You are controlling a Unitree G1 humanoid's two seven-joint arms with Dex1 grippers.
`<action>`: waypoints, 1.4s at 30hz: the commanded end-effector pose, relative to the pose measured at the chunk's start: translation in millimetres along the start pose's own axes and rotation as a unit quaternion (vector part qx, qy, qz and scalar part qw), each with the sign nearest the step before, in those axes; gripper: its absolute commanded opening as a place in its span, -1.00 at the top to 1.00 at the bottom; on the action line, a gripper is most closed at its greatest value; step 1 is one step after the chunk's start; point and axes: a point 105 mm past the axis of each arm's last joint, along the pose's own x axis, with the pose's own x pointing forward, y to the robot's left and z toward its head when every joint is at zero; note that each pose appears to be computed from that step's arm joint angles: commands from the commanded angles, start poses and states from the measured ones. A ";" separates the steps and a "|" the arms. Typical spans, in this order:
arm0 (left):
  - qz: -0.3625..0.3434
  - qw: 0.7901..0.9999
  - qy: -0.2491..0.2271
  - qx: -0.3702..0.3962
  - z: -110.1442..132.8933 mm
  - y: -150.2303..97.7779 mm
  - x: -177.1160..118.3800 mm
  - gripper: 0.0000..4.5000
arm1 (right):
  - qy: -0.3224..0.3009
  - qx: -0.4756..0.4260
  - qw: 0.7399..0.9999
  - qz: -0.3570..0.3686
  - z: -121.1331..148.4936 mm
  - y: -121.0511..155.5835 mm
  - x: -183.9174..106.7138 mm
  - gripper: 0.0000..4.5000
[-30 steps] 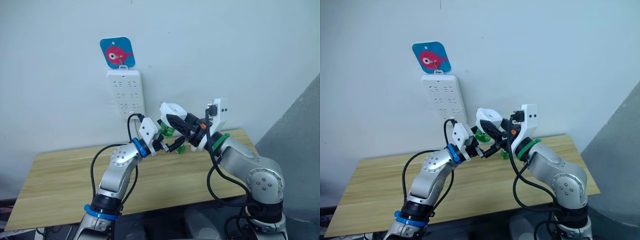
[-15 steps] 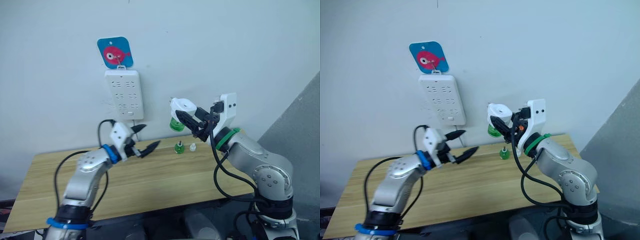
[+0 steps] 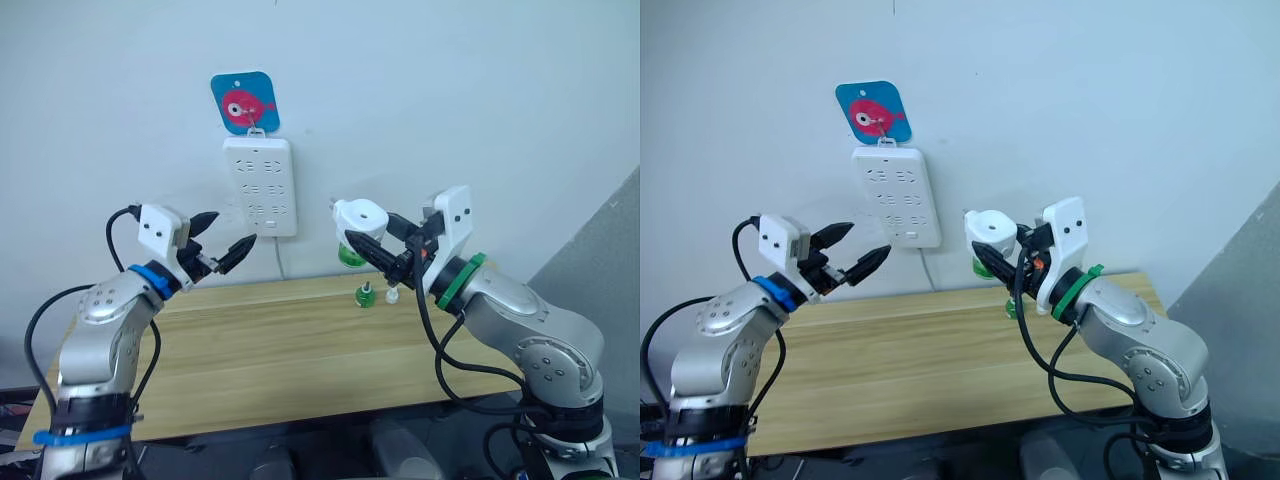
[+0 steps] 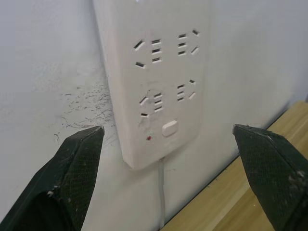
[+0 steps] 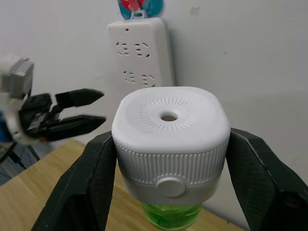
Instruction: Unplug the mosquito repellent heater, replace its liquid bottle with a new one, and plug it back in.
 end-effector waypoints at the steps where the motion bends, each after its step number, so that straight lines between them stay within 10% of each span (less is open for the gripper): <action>1: 0.007 1.000 0.002 0.019 6.3 14.0 3.1 -1.00 | -0.025 -0.025 0.999 0.011 11.4 8.9 -4.5 -0.32; 42: -0.222 0.974 0.036 -0.014 36.2 -16.6 50.8 -1.00 | -0.008 -0.023 0.999 0.024 -3.6 20.1 -5.6 -0.32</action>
